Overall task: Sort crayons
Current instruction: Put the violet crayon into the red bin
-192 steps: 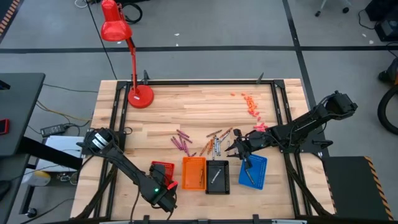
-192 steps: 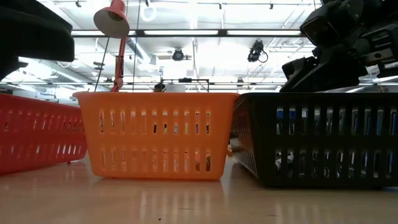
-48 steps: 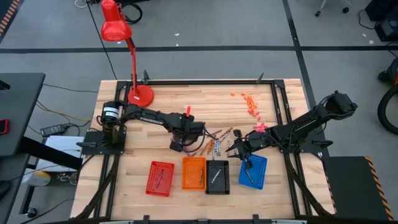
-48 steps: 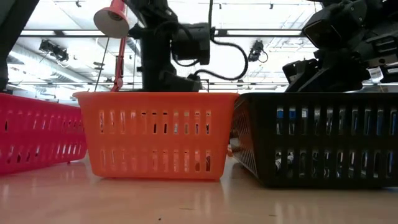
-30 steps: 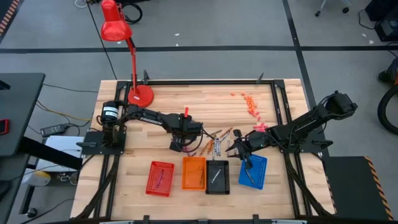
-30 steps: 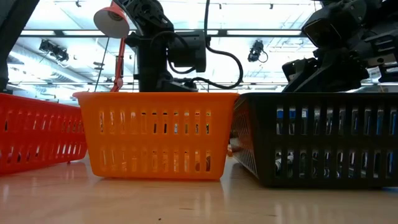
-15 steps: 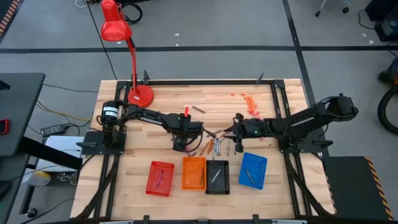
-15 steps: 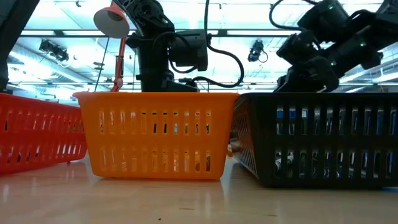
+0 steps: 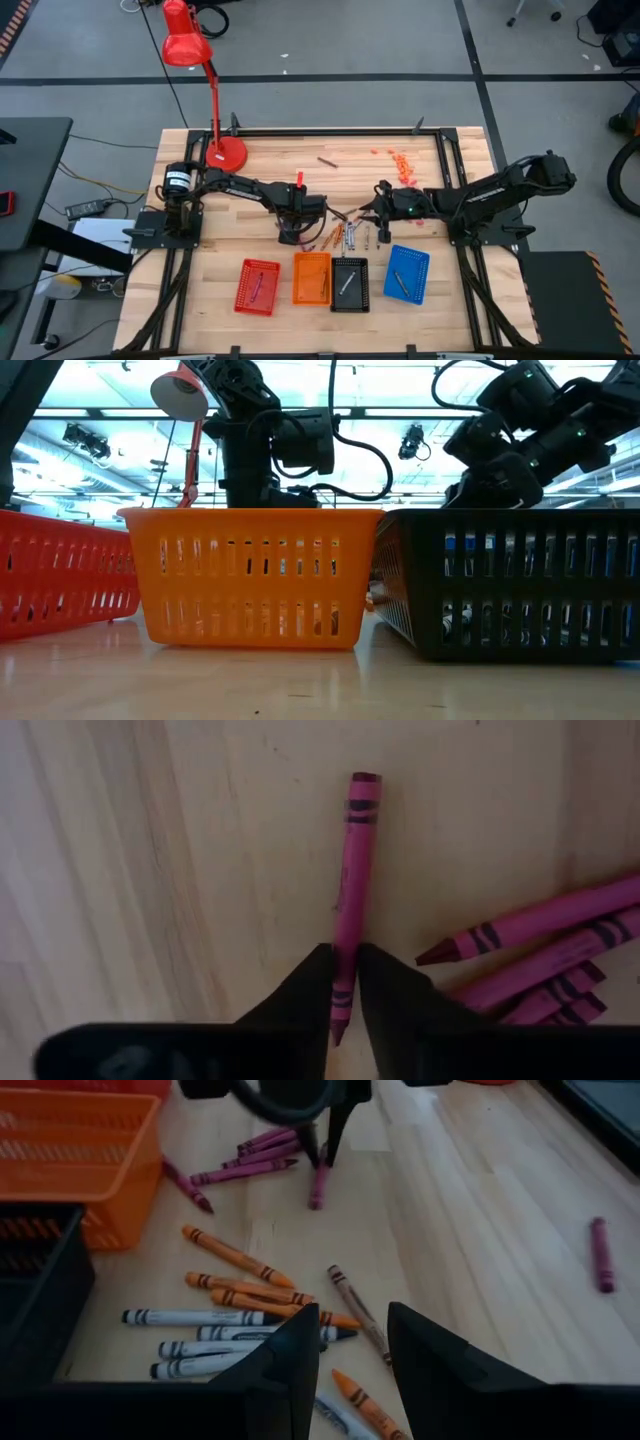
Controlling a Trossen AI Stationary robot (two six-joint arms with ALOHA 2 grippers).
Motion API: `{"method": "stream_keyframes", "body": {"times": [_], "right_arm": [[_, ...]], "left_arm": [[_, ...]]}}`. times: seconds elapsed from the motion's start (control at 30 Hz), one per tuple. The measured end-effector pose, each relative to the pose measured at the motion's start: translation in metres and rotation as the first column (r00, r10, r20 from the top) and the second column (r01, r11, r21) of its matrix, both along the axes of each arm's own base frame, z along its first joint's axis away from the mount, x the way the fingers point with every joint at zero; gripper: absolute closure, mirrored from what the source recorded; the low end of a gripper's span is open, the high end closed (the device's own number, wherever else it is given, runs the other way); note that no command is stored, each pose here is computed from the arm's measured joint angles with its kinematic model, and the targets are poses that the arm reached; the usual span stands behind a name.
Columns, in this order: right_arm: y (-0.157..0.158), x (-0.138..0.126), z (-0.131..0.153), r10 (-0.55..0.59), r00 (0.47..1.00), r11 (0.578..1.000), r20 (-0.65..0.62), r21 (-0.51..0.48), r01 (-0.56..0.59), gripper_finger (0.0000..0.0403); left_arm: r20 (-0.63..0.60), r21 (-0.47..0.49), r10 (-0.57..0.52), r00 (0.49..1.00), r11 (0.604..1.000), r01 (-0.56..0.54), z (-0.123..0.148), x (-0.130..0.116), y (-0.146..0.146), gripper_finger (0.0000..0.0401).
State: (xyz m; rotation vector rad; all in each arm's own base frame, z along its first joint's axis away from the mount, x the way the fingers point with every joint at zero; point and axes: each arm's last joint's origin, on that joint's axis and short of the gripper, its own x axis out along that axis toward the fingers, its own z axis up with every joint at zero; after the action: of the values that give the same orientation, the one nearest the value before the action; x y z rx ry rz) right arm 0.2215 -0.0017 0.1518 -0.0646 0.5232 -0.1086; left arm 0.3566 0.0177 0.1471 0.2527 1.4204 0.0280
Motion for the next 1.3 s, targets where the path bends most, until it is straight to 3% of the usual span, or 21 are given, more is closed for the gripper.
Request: {"method": "stream_keyframes", "body": {"times": [0.23,0.63,0.9,1.03,1.3], "right_arm": [[0.002,-0.002,-0.003,0.009,0.999,1.0,-0.038,0.009,-0.008,0.0278],[0.003,-0.002,-0.004,0.041,0.998,0.999,-0.042,0.033,-0.04,0.0278],[0.003,-0.002,-0.004,0.042,0.998,0.999,-0.042,0.033,-0.04,0.0278],[0.003,-0.002,-0.004,0.042,0.998,0.999,-0.042,0.033,-0.04,0.0278],[0.003,-0.002,-0.003,0.042,0.998,0.999,-0.038,0.033,-0.041,0.0278]], "left_arm": [[0.013,-0.024,0.003,1.0,1.0,-0.003,0.003,0.001,-0.001,0.039],[0.019,-0.035,0.042,0.999,0.999,-0.041,0.002,0.001,-0.001,0.0391],[0.005,-0.04,0.037,0.999,0.999,-0.036,0.0,0.002,-0.004,0.0335],[0.01,-0.045,0.037,0.999,0.998,-0.036,0.013,0.008,-0.004,0.0303],[0.053,-0.038,0.026,0.998,0.999,-0.024,0.024,0.015,-0.003,0.0289]]}}
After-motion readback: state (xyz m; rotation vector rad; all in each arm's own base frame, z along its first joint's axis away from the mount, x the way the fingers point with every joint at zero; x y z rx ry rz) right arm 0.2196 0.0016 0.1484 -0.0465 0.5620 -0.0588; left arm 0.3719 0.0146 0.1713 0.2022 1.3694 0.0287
